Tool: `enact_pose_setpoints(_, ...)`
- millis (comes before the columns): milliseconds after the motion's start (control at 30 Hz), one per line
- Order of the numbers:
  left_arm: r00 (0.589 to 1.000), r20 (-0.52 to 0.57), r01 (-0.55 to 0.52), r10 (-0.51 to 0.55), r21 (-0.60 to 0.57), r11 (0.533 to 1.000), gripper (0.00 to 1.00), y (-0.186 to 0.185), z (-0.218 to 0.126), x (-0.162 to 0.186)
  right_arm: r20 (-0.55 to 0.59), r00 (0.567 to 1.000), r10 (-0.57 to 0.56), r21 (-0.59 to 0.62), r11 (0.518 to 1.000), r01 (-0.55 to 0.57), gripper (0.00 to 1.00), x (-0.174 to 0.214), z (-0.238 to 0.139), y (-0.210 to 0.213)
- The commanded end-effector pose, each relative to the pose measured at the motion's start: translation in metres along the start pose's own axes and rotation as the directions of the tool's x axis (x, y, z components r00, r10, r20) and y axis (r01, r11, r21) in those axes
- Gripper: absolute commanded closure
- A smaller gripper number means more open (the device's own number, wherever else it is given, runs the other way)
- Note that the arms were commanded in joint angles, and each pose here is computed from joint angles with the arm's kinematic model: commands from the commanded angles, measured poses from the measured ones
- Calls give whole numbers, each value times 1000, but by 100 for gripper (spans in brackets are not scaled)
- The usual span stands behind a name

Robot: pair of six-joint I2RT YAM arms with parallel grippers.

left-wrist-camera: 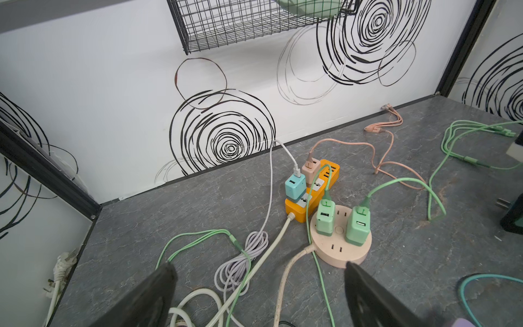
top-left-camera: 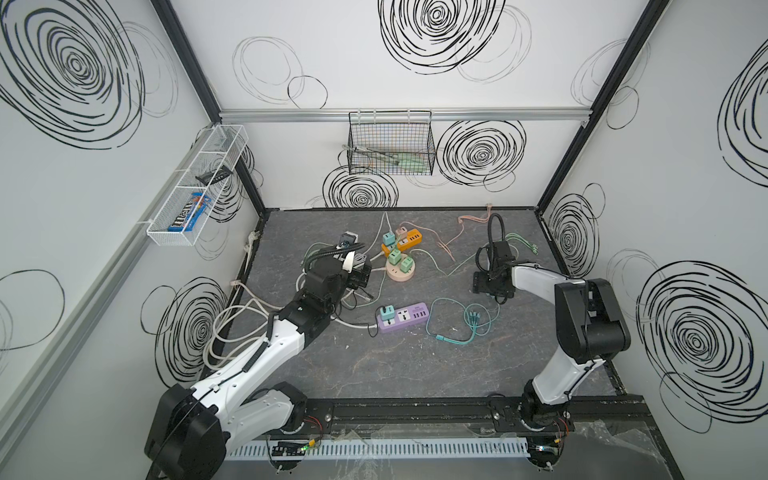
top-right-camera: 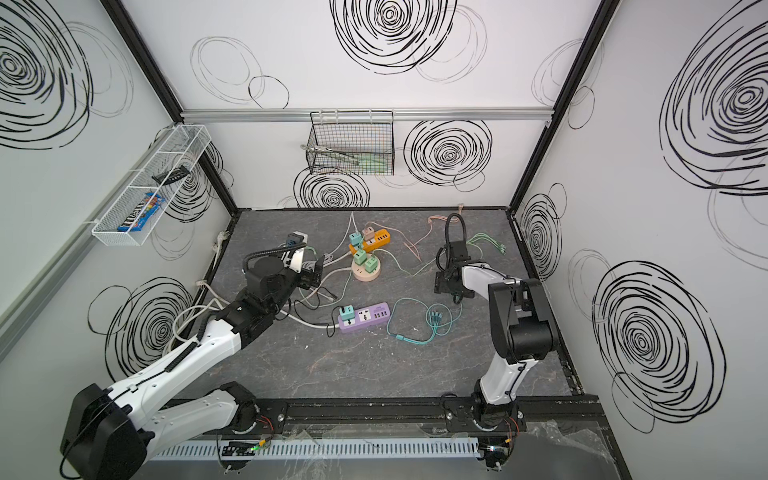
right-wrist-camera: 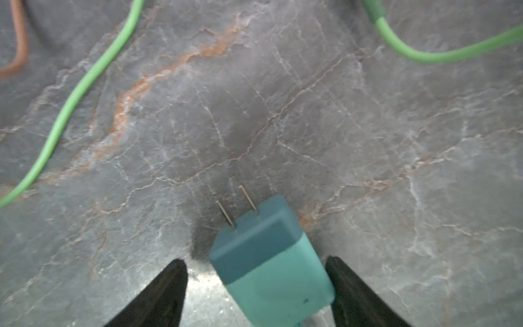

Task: Insert the plug
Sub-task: 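Lower the right gripper and close it on the loose teal charger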

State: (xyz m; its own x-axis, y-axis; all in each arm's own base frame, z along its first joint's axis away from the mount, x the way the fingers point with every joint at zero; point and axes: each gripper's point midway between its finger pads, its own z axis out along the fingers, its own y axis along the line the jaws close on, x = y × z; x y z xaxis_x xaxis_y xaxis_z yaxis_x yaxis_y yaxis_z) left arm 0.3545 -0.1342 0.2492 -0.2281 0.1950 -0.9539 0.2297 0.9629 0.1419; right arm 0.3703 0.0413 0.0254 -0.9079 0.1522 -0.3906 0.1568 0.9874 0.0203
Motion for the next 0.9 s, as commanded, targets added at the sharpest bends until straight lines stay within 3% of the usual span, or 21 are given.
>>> enact_pose_setpoints(0, 999, 50, 10, -11, 18, 1000, 4, -3, 0, -22, -4, 1000, -17, -28, 999, 17, 31, 10, -7, 3)
enact_pose_setpoints(100, 999, 42, 7, -8, 32, 999, 4, -6, 1, -20, -10, 1000, -14, -17, 1000, 13, 39, 12, -3, 1)
enact_pose_setpoints(233, 999, 31, 4, -5, 46, 999, 4, -9, 2, -20, 3, 1000, -19, -22, 1000, 19, 41, 12, -1, 2)
enact_pose_setpoints(500, 1000, 24, -1, -1, 58, 998, 4, -11, 4, -18, 28, 998, -51, 31, 998, 50, 18, -5, 0, -3)
enact_pose_setpoints(867, 1000, 11, -3, 3, 65, 998, 4, -14, 7, -15, -6, 994, -105, -75, 992, 105, 23, 4, 12, 23)
